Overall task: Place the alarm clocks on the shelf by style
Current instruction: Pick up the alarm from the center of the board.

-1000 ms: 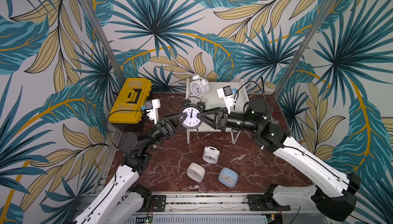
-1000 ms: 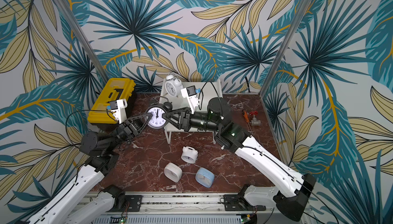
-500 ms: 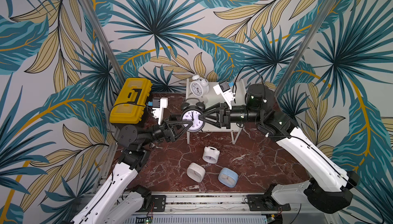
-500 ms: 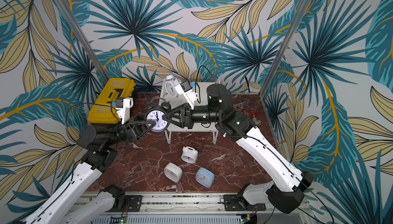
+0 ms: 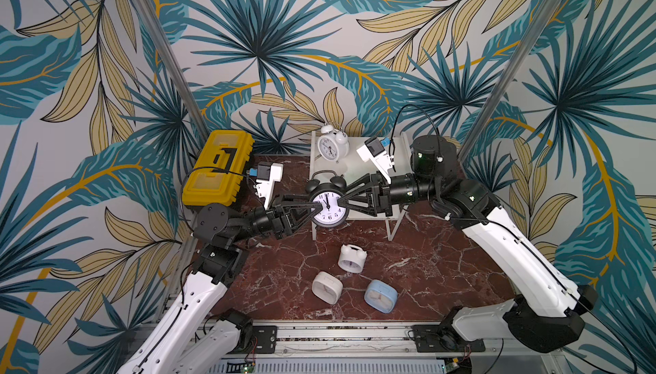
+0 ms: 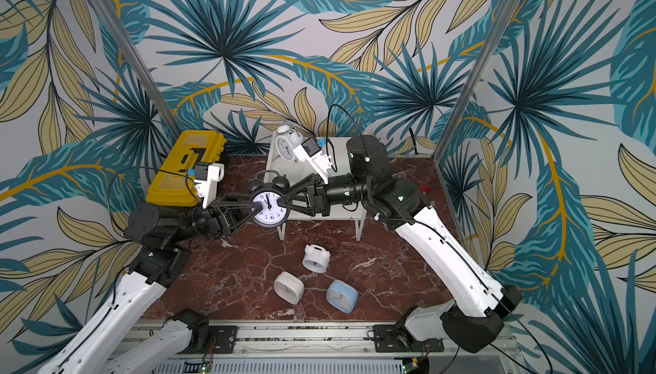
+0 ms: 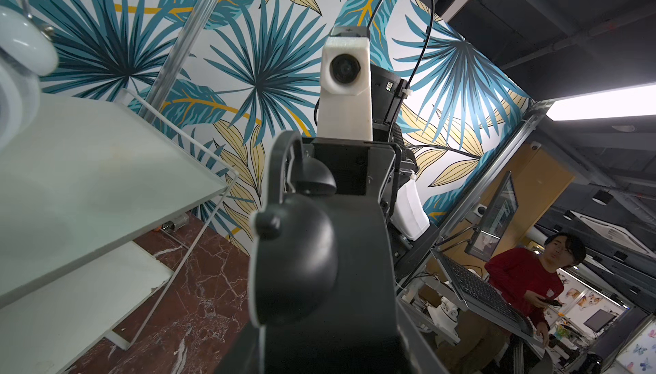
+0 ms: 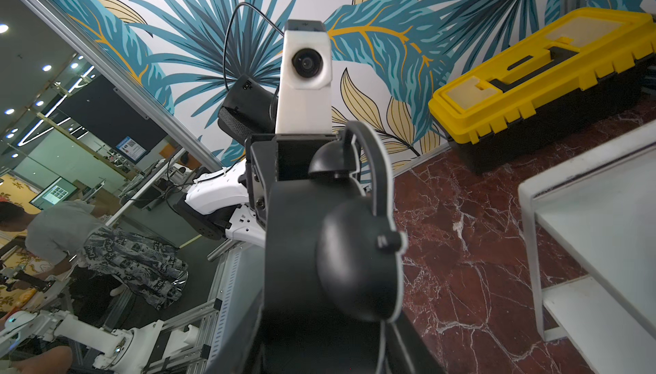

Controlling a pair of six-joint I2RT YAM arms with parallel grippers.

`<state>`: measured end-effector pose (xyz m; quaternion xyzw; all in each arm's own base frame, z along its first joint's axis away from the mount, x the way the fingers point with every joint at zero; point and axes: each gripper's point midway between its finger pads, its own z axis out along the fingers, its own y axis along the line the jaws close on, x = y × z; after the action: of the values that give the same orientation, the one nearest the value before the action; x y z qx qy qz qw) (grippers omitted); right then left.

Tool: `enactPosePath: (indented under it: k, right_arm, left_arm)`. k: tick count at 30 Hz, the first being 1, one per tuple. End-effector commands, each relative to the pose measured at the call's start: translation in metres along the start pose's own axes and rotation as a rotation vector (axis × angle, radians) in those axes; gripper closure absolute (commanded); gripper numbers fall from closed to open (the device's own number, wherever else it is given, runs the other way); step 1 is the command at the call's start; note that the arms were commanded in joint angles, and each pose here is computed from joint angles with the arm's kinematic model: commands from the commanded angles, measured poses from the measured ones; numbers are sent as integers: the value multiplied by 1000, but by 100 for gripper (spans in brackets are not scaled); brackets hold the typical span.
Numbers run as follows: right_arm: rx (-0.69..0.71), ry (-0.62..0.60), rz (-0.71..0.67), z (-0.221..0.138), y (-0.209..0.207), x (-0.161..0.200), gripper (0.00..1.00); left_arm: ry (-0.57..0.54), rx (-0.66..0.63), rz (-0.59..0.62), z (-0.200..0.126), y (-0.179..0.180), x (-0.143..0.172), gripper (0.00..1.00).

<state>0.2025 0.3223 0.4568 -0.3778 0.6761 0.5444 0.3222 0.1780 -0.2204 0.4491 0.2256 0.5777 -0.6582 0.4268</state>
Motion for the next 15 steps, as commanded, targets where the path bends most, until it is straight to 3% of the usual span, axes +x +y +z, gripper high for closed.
enactPosePath:
  k: [1,3,10,13,15]
  right_arm:
    - [27,47,-6,-11,-3,6,38]
    - [43,97,-9,-14,-3,15,33]
    - [41,175,-1,-15,-3,22,34]
    - [39,160,-18,-15,-1,17,34]
    - [111,118,-66,-20,-7,8,34]
  left_arm:
    - [0,57,118,-2,-30,-12,79]
    - [12,55,122,-2,-30,-12,79]
    - [44,62,119,1,-29,-10,79]
    - [44,64,125,1,-30,-11,79]
    - [44,49,132,-1,-29,-11,80]
